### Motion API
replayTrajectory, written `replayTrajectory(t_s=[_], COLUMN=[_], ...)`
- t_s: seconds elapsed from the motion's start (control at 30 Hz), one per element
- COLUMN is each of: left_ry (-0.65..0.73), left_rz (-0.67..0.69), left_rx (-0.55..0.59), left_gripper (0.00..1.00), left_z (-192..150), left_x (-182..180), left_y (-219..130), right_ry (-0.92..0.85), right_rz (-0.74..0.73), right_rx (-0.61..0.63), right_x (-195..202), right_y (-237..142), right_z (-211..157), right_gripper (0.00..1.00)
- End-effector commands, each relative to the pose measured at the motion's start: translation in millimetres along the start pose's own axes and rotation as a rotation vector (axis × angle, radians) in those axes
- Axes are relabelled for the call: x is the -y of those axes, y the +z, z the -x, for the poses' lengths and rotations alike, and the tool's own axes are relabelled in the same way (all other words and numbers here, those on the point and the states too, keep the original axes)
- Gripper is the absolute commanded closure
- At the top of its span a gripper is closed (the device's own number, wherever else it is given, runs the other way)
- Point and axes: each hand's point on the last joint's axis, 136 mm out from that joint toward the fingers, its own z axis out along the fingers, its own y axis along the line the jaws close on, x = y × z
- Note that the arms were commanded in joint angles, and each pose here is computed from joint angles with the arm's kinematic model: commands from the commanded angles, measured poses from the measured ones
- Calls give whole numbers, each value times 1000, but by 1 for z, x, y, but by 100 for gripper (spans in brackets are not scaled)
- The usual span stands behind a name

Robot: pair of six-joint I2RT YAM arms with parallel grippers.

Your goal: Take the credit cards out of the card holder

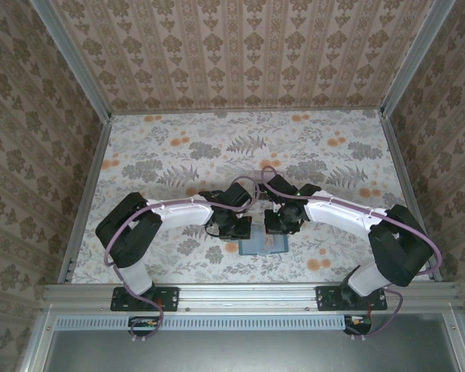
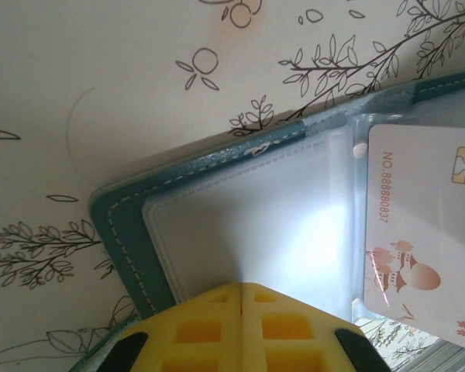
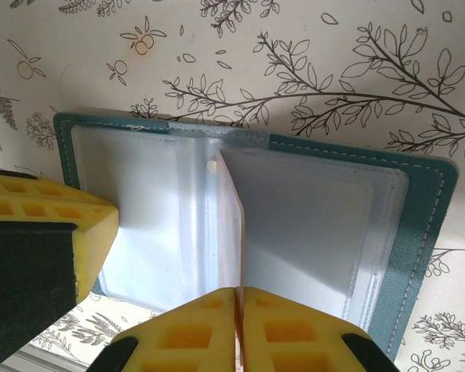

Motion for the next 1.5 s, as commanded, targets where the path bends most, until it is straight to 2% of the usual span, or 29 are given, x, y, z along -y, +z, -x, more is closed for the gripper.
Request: replayTrajectory(t_s=[0.0, 0.4, 0.6, 0.77, 1.03, 1.27, 1.47], left_ry=[3, 20, 27, 23, 1, -26, -46], left_rz=[35, 26, 26, 34, 40, 46, 51], left_rx=[-26, 14, 35, 44, 52, 60, 65], left_gripper=[99, 95, 93, 93, 93, 93, 93], left_z=[-6, -2, 0, -1, -4, -8, -12], left_x=[-5, 5, 6, 2, -12, -23, -31], left_y=[0, -21, -30, -33, -35, -36, -37], right_ry=[-9, -28, -127, -317, -799, -1179, -1322], right_rz=[-19, 10, -14, -83, -195, -176, -192], right_rx=[-6, 39, 38, 21, -4, -112, -139], right_x=[1, -8, -7, 0, 13, 19, 15], right_y=[-1, -25, -42, -50, -49, -48, -59], right_z=[-2, 6, 9, 12, 28, 19, 32], right_gripper=[91, 92, 92, 92, 98, 100, 100])
